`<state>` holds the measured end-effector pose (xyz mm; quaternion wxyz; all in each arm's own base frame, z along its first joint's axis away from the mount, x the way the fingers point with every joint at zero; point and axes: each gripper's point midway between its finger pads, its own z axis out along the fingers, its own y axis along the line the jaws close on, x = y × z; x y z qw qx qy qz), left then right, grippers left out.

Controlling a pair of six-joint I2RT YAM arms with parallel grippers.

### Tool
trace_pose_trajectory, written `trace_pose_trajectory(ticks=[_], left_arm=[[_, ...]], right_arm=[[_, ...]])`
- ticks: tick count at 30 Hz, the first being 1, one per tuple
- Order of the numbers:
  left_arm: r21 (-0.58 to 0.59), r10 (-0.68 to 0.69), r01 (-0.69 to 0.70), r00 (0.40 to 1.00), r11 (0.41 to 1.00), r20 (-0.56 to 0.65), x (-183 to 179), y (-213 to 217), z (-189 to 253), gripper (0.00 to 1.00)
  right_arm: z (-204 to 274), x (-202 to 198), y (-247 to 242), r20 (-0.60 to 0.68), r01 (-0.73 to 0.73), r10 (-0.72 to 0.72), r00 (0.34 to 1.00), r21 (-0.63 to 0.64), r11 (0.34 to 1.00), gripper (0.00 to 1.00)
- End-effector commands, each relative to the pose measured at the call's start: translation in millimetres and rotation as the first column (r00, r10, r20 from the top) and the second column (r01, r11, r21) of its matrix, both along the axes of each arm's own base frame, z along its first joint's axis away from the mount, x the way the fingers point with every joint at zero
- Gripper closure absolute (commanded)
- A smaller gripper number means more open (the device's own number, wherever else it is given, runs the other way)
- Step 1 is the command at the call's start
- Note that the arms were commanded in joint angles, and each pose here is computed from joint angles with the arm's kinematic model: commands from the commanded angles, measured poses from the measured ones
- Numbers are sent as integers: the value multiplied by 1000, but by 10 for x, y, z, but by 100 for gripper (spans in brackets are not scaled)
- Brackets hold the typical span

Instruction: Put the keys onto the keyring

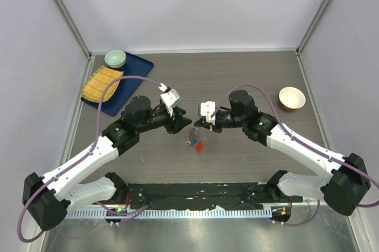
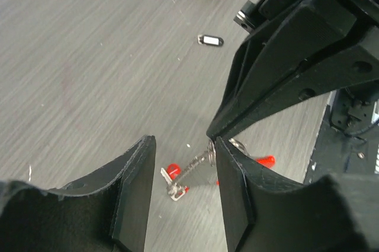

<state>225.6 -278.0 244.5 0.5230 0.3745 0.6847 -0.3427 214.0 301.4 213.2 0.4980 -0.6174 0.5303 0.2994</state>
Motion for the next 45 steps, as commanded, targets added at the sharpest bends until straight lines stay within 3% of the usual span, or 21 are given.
trace_pose_trajectory(ticks=[1,10,22,45], left_arm=[[85,-46,52,997,995,-69,-171,77,-10,51],[60,1,22,934,998,-357,-260,-42,-13,57],[55,-23,50,911,997,-411,-260,-136,-76,60],[106,-61,120,894,987,-444,-288,-179,-225,80]], right_arm=[[300,47,79,83,-14,10,997,47,999,99],[249,-5,106,78,-27,23,997,45,999,99],[235,-33,139,71,-38,34,997,49,998,99],[239,-53,158,67,-44,40,997,52,998,99]])
